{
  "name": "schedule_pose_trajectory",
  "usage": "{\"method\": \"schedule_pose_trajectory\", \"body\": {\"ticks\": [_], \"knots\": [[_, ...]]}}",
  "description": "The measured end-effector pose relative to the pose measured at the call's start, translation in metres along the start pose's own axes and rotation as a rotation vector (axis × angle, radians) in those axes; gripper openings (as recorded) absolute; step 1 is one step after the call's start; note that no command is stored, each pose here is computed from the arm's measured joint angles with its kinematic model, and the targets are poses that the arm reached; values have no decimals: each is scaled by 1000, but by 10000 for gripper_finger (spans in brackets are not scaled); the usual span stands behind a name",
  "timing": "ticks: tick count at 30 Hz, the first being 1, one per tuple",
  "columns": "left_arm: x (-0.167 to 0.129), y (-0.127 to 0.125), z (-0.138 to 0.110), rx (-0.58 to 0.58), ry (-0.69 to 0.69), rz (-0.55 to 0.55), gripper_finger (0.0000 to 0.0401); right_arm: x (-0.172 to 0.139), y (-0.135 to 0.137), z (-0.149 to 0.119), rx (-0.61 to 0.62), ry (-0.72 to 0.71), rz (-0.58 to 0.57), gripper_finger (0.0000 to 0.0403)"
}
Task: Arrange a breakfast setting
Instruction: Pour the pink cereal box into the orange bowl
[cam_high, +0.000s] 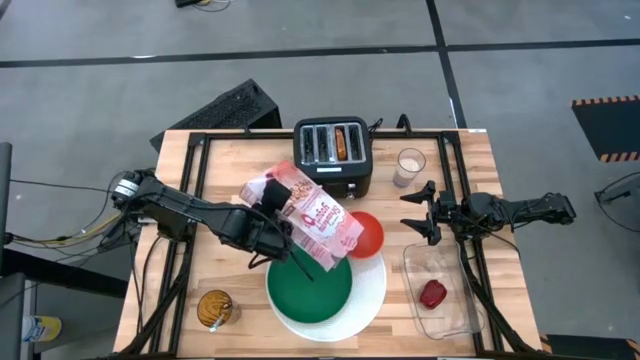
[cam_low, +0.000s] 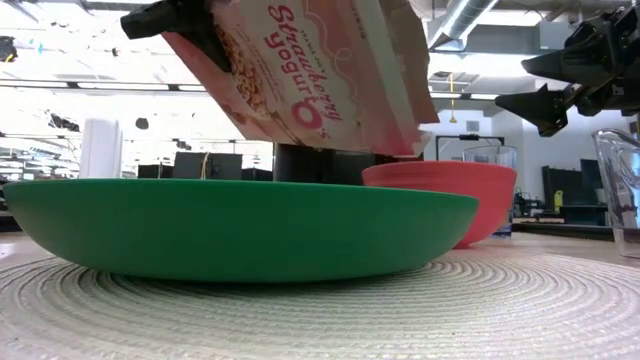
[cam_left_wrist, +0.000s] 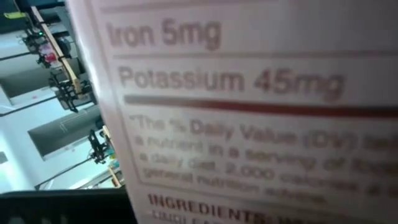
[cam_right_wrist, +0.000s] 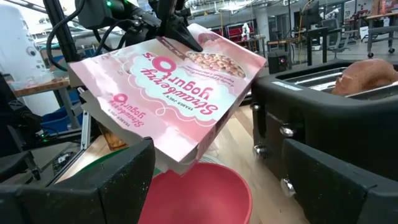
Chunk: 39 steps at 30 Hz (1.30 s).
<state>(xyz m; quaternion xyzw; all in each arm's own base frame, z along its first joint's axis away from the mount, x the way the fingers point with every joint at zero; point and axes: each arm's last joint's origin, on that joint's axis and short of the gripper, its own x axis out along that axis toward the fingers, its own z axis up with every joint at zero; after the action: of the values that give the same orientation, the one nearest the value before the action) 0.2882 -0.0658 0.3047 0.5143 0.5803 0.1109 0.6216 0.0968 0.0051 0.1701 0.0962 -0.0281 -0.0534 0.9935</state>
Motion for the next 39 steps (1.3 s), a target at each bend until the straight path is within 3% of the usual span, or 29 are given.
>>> {"method": "schedule_pose_trajectory", "body": {"ticks": [12, 28, 39], "knots": [[-3, -1, 0, 81, 10, 28, 126, 0, 0, 0, 0, 0, 0, 371], [0, 7, 5, 120, 32, 161, 126, 0, 0, 0, 0, 0, 0, 371], [6, 13, 4, 156, 46, 159, 126, 0, 0, 0, 0, 0, 0, 371]]}}
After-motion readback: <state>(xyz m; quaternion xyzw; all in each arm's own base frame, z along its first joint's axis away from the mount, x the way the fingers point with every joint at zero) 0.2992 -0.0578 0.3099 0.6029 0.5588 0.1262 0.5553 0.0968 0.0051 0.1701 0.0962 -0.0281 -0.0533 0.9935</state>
